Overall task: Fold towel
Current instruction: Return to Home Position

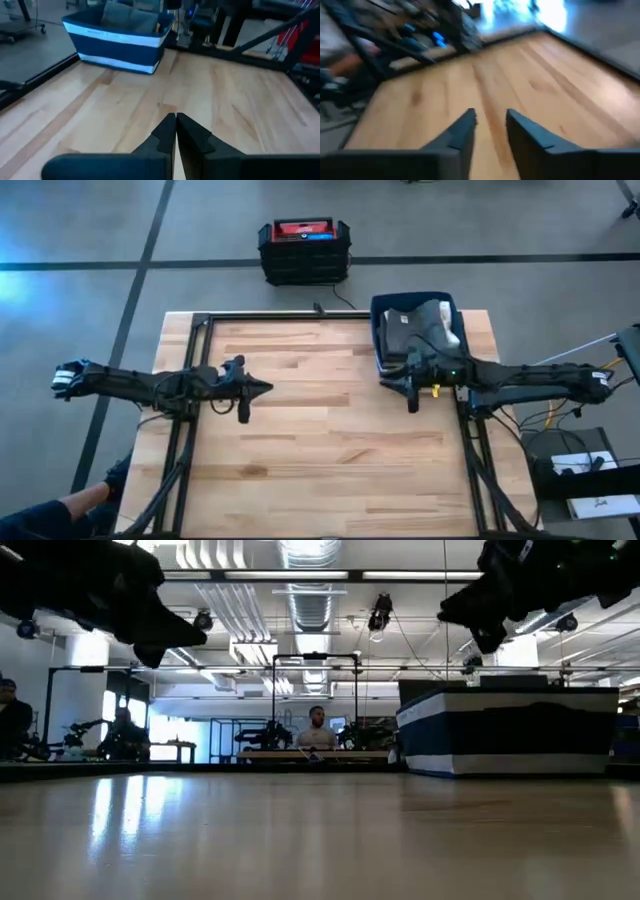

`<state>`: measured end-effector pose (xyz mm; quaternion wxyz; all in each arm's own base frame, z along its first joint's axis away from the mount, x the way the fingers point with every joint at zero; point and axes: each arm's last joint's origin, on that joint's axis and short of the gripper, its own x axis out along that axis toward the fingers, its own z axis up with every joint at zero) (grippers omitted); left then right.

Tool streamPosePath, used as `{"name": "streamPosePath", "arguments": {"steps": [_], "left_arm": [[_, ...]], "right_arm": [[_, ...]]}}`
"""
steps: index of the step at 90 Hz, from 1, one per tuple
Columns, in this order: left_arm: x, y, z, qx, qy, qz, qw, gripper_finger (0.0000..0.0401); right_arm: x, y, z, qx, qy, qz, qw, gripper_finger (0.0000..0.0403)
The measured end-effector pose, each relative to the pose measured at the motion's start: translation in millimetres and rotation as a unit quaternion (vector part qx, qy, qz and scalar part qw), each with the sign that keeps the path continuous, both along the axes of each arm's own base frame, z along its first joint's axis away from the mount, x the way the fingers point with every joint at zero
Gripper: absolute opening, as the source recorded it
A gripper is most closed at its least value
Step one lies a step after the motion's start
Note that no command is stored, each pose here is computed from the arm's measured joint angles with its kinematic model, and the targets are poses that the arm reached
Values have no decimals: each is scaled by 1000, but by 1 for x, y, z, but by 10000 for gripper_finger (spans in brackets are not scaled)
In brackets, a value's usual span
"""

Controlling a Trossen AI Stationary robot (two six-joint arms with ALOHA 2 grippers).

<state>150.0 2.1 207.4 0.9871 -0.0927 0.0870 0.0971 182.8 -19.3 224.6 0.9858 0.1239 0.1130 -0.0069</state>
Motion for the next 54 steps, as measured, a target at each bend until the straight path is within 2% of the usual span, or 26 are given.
{"name": "streamPosePath", "arguments": {"steps": [8, 21, 39, 54], "left_arm": [[-7, 1, -7, -9, -30, 14, 999, 0], [-17, 2, -15, -16, -54, 25, 998, 0], [-25, 2, -23, -18, -64, 27, 997, 0], [-29, 3, -28, -25, -46, 44, 998, 0]], "right_arm": [[-5, 5, -4, -3, -30, 14, 999, 9], [-23, 10, -17, 20, -41, 14, 999, 15], [-47, 12, -34, 25, -77, 13, 997, 3], [-70, 14, -38, 19, -145, 15, 989, 1]]}}
